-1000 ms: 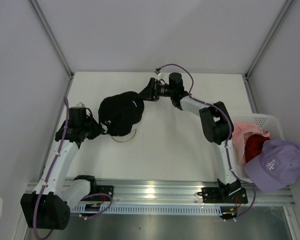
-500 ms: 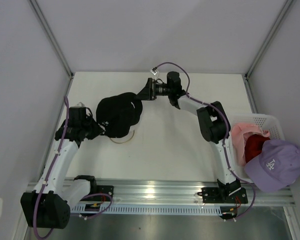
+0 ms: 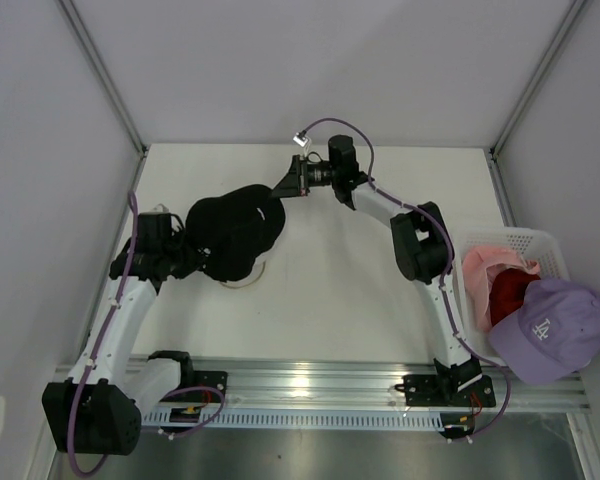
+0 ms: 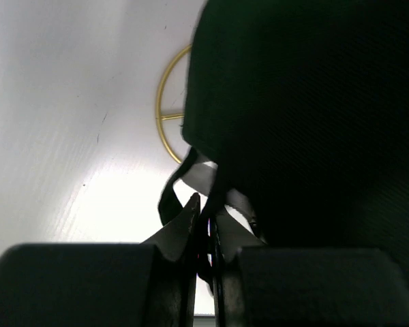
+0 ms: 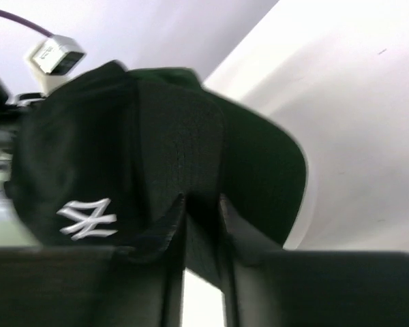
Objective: Stack the hats
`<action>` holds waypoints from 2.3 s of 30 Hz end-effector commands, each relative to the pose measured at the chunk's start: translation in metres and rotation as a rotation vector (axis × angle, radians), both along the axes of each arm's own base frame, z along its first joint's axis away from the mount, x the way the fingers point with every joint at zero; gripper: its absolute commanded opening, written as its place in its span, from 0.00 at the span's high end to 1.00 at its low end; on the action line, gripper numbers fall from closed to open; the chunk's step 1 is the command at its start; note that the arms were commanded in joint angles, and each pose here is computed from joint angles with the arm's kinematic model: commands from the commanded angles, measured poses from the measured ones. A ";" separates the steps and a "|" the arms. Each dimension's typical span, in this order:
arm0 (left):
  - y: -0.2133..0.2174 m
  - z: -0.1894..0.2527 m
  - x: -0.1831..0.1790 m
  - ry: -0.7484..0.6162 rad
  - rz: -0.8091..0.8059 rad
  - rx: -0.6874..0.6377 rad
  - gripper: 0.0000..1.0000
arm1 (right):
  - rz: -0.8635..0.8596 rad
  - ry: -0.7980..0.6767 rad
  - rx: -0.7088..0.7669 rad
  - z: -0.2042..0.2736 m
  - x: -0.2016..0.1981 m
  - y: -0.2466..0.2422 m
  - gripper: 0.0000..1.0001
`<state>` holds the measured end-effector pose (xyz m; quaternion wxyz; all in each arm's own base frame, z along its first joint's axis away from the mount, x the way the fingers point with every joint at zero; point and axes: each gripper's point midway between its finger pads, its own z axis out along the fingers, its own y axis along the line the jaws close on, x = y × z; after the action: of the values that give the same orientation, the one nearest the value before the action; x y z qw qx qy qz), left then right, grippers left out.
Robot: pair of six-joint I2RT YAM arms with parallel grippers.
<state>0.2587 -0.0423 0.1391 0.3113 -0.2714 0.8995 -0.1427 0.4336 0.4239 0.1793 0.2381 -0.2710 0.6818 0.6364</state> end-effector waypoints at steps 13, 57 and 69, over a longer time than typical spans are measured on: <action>0.025 -0.011 0.005 0.025 0.147 -0.015 0.99 | -0.124 0.098 -0.258 -0.036 0.018 0.002 1.00; 0.073 0.056 0.005 -0.116 0.188 0.221 0.33 | -0.242 0.401 -0.606 -0.135 -0.003 -0.021 1.00; 0.067 0.157 0.012 -0.314 0.043 0.252 0.25 | -0.205 0.267 -0.549 -0.078 -0.005 -0.022 0.40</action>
<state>0.2672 0.0270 0.2374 0.4177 -0.2701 0.8660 -0.0519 0.4255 0.4121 0.0958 0.0978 -0.1493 0.8659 0.4672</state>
